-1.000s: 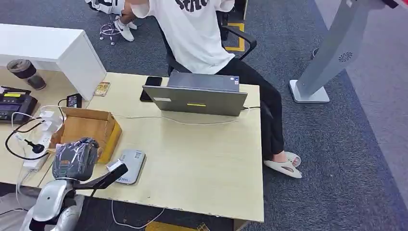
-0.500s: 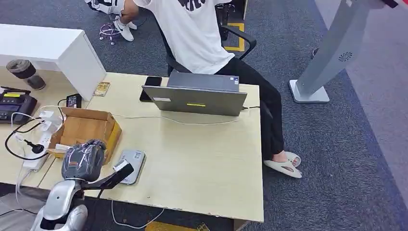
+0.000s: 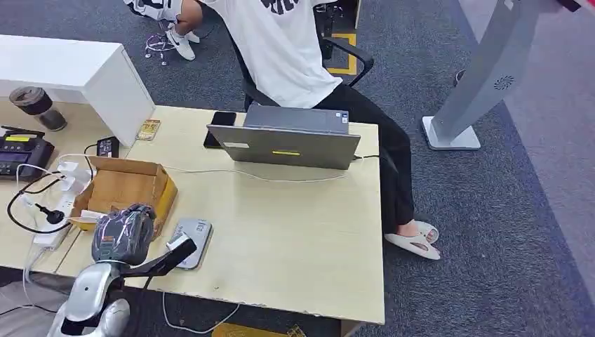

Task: Pass the card to the sensor for recognition and then transmit it.

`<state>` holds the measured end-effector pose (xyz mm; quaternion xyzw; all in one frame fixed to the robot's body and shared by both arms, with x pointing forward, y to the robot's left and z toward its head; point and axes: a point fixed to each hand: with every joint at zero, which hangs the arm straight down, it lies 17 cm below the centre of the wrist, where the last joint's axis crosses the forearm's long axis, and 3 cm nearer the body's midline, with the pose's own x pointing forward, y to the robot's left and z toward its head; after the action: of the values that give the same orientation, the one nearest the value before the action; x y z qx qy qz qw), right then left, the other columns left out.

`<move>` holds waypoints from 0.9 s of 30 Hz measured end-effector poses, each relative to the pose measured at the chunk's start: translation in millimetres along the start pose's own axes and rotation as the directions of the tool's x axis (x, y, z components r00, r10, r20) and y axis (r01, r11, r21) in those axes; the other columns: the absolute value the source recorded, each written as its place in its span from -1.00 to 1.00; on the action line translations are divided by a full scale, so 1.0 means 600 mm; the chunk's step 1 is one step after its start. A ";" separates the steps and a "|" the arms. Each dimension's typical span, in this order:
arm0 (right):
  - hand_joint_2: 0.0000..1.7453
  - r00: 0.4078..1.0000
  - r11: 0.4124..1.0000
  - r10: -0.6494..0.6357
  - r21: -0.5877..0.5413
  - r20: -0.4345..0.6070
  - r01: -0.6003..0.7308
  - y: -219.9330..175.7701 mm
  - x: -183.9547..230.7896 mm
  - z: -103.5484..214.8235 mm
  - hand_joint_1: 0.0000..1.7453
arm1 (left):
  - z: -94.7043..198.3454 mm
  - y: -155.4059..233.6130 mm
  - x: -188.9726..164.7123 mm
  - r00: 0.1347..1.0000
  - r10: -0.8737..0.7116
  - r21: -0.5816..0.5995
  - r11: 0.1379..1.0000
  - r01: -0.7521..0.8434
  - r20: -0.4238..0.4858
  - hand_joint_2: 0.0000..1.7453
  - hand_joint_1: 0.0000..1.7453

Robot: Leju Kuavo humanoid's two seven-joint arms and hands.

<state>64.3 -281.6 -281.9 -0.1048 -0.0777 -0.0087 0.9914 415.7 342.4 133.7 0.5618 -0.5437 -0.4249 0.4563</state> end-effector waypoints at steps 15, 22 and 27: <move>1.00 1.000 1.000 0.021 0.002 0.002 -0.021 0.001 0.000 0.000 -1.00 | 0.003 -0.016 0.004 1.000 0.001 -0.029 1.000 -0.001 0.016 1.00 1.00; 1.00 1.000 1.000 0.024 0.003 0.001 -0.024 0.001 0.000 0.000 -1.00 | 0.001 -0.016 0.005 1.000 0.003 -0.030 1.000 -0.002 0.018 1.00 1.00; 1.00 1.000 1.000 0.027 0.004 -0.003 -0.027 0.002 -0.002 0.000 -1.00 | 0.001 -0.017 0.009 1.000 0.003 -0.032 0.999 -0.003 0.023 1.00 1.00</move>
<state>63.3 -280.6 -282.1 -0.1037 -0.0749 0.0045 0.9918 417.4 337.0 123.6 0.5487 -0.5428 -0.4392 0.4598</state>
